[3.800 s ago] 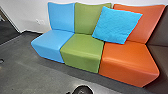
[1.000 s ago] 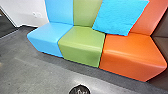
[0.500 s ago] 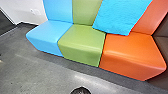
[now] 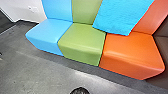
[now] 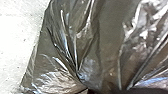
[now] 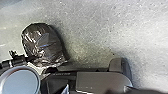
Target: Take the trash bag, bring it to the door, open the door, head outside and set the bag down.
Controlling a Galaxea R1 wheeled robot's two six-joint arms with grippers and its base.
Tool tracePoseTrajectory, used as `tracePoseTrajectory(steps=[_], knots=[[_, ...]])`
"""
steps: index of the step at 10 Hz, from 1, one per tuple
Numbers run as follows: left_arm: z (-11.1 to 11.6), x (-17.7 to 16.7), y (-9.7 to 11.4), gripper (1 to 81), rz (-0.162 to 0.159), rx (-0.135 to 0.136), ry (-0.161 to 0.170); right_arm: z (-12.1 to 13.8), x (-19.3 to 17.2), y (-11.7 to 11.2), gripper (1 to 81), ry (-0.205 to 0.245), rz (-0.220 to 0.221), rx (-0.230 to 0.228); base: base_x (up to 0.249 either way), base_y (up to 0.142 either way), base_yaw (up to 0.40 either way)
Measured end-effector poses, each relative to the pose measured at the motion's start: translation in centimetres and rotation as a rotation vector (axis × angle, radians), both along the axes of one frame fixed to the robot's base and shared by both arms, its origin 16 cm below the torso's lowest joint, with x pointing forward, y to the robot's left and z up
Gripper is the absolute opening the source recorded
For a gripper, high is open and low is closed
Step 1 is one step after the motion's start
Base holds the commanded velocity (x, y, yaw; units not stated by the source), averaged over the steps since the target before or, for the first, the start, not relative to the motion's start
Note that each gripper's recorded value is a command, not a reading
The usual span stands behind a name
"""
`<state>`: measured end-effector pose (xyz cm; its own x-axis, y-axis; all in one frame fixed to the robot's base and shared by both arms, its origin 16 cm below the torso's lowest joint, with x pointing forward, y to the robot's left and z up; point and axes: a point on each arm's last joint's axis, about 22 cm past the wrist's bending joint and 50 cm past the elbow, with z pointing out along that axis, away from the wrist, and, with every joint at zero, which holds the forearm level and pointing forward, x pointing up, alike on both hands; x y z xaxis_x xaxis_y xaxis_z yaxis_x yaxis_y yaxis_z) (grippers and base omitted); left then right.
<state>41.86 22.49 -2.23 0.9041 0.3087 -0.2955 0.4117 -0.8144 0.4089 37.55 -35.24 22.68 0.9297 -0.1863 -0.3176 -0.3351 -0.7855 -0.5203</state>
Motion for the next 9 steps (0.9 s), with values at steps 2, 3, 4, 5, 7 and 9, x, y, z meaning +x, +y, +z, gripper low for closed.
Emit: tracePoseTrajectory(steps=[2,3,4,5,7,9], knots=[[2.9,1.2,0.0,1.0,0.0,0.0,-0.022,2.7,0.0,-0.3,81.1,-0.009,0.0,-0.006,0.0,0.0,0.0],[4.6,2.0,0.0,1.0,0.0,0.0,-0.038,4.0,0.2,-0.5,81.1,-0.021,0.0,-0.013,0.0,0.0,0.0],[6.2,2.8,0.0,1.0,0.0,0.0,-0.054,5.4,0.5,-0.7,81.1,-0.036,-0.001,-0.016,0.0,0.0,0.0],[7.9,3.5,0.0,1.0,-0.001,-0.001,-0.07,6.7,0.6,-0.6,81.1,-0.048,-0.002,-0.017,0.0,0.0,0.0],[11.2,4.4,0.0,1.0,-0.002,-0.002,-0.095,9.2,0.1,-0.1,81.1,-0.06,0.001,-0.009,0.0,0.0,0.0],[14.2,4.1,-0.1,1.0,-0.001,-0.003,-0.108,11.1,-0.4,0.6,81.1,-0.074,-0.001,-0.003,0.0,0.0,0.0]])
